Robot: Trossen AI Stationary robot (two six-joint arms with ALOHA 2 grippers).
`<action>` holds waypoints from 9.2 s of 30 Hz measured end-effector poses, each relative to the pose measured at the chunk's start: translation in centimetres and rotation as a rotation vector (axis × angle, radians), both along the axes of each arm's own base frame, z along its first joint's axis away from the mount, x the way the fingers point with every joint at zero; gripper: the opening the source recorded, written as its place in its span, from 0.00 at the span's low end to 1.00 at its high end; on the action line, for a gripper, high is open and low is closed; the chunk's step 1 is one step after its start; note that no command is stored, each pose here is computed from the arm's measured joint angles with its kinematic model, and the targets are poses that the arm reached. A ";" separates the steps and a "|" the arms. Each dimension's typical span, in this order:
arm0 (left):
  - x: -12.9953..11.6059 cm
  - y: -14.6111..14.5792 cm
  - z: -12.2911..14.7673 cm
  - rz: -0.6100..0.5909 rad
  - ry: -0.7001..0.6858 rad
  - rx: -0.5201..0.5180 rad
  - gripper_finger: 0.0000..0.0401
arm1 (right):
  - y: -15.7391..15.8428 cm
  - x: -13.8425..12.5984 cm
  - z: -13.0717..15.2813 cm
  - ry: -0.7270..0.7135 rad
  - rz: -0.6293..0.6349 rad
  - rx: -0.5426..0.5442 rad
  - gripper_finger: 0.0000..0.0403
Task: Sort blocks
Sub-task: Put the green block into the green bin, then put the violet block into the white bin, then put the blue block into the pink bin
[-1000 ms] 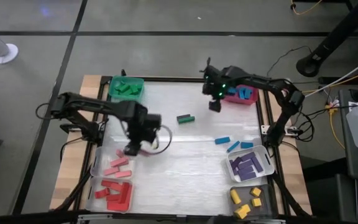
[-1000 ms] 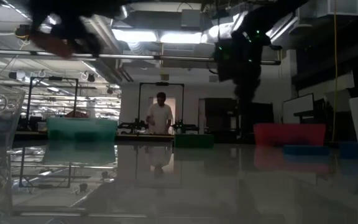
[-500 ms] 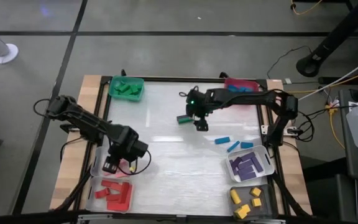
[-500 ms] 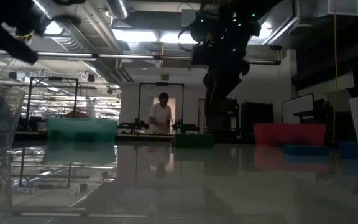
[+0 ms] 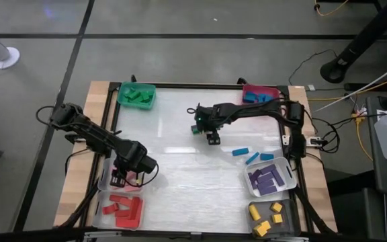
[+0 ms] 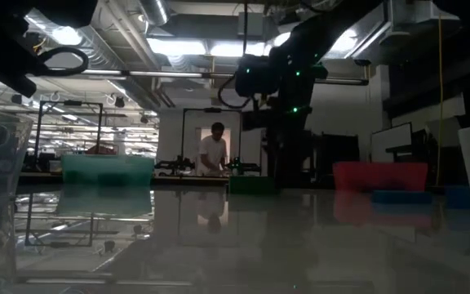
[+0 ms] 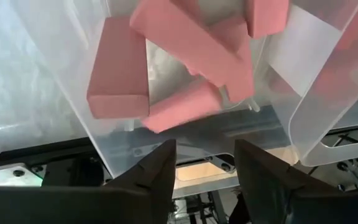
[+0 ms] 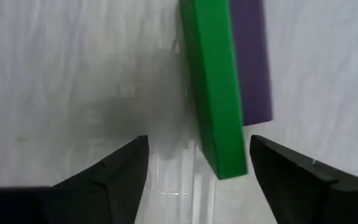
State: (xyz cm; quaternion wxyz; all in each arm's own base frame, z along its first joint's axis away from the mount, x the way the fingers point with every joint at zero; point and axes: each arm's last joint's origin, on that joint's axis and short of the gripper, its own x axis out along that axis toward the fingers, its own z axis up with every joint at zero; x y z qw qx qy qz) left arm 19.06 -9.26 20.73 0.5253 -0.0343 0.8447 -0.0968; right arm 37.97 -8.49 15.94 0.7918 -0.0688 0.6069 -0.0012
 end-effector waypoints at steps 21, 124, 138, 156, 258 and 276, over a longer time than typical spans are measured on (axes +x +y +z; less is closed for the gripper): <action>-1.1 1.1 3.8 0.233 -0.297 0.014 0.33 | -0.3 2.7 1.7 -0.148 -0.122 0.080 0.13; -6.0 13.2 16.7 0.752 -1.619 0.987 0.11 | -3.1 8.9 15.8 -0.770 -0.057 0.459 0.58; -4.9 19.7 5.7 1.192 -1.159 1.128 0.11 | -4.3 7.0 6.0 -0.150 -0.165 0.159 0.58; -2.6 27.2 0.4 1.144 -1.033 1.181 0.18 | -4.5 7.3 2.1 -0.014 -0.164 0.123 0.58; 0.1 21.7 3.4 1.037 -1.378 0.575 0.40 | 17.5 -18.9 10.8 0.627 -0.324 0.347 0.28; 0.1 21.7 3.4 1.090 -1.378 0.558 0.40 | 17.2 -19.6 9.1 0.711 -0.407 0.363 0.57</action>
